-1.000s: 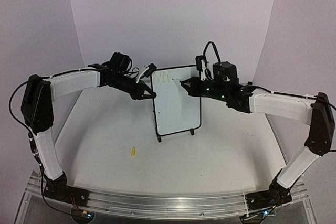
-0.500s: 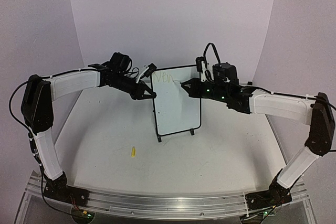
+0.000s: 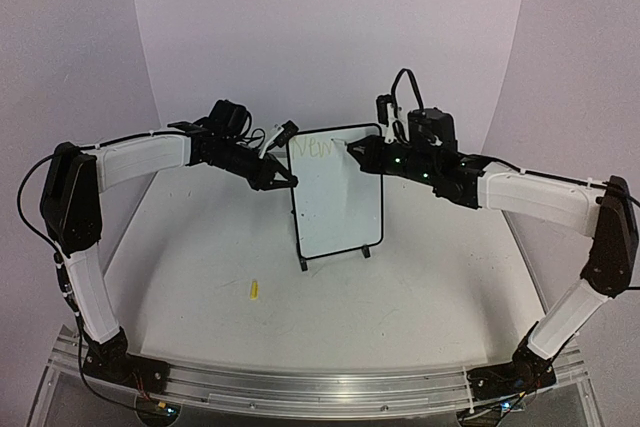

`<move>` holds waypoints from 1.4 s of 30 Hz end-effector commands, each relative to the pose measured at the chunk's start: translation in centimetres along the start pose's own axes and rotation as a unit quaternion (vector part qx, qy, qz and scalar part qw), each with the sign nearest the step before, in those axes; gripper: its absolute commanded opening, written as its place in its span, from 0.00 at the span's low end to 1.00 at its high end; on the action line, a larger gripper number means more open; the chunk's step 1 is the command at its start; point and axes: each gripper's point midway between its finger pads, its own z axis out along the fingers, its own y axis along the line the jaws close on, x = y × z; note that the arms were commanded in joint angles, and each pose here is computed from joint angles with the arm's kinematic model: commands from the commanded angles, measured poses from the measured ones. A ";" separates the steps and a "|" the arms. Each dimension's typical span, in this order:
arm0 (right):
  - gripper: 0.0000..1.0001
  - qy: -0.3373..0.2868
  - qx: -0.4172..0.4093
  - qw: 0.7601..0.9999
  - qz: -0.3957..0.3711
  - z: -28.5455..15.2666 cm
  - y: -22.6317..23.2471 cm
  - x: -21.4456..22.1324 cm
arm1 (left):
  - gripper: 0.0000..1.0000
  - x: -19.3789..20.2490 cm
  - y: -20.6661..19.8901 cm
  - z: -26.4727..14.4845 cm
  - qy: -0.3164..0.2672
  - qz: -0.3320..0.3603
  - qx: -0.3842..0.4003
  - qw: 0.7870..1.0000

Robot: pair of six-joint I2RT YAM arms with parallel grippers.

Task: Write a sentence on the whiteboard

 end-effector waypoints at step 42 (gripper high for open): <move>0.00 0.065 -0.196 0.978 -0.016 -3.5 5.8 4.4 | 0.00 1.4 -1.0 -1.7 0.037 -0.009 0.001 0.999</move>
